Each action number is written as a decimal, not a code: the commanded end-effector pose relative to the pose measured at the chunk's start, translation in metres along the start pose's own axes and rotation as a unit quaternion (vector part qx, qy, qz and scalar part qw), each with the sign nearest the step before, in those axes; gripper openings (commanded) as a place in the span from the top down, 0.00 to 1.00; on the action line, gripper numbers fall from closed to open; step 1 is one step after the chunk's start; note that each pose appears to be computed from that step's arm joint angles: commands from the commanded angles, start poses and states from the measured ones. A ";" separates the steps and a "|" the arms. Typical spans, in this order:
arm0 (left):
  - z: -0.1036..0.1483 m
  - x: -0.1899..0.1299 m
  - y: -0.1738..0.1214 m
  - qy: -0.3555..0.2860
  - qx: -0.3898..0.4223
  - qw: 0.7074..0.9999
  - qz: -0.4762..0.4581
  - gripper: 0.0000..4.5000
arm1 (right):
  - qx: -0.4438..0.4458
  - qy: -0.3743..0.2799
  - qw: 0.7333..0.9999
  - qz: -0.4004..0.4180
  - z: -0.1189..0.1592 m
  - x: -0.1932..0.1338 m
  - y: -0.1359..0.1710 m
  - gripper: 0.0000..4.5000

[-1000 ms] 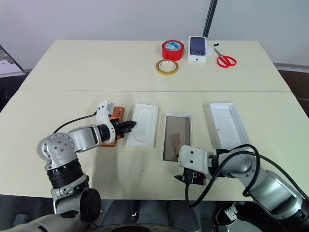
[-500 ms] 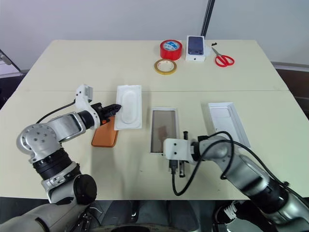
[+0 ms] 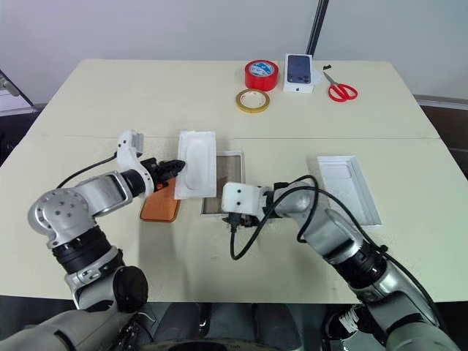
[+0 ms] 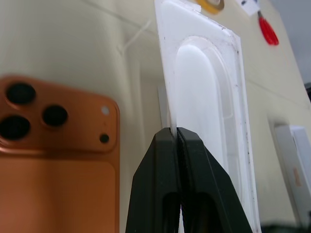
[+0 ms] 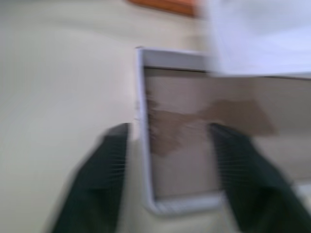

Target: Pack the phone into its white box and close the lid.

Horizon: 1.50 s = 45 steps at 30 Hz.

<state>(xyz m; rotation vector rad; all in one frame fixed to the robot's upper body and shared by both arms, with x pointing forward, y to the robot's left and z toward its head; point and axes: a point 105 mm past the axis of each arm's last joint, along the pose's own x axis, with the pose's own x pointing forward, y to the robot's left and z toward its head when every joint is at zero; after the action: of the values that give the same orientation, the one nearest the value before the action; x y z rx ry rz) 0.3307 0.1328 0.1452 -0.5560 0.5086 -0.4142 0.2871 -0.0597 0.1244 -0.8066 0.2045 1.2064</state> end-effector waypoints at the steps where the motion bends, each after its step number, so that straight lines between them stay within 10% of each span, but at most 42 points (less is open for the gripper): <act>1: -0.006 0.001 -0.014 0.006 0.025 1.000 -0.017 1.00 | -0.001 -0.018 0.999 -0.029 0.009 -0.030 -0.011 0.35; 12: -0.028 0.017 -0.024 0.041 0.013 0.999 -0.011 1.00 | 0.010 0.005 0.997 -0.075 -0.004 -0.059 -0.023 0.35; 19: -0.026 0.018 -0.034 0.035 0.010 0.999 -0.039 0.35 | 0.018 0.005 0.995 -0.103 -0.005 -0.063 -0.033 0.33; 21: -0.020 0.014 -0.035 0.026 0.015 0.998 -0.047 0.35 | 0.026 0.000 0.994 -0.109 -0.004 -0.064 -0.036 0.33; 27: 0.016 -0.005 -0.027 -0.037 0.074 0.995 -0.049 0.34 | 0.054 -0.021 0.988 -0.145 0.004 -0.053 -0.053 0.99; 45: -0.004 -0.065 0.033 -0.002 0.388 0.917 -0.095 0.34 | 0.122 -0.006 0.975 -0.186 0.022 0.048 -0.081 1.00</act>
<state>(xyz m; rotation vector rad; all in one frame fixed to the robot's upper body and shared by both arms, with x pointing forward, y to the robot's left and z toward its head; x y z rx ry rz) 0.2862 0.1919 0.1364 0.1237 0.2941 -0.7132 0.3667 -0.0244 0.1335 -0.5828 0.2326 0.8277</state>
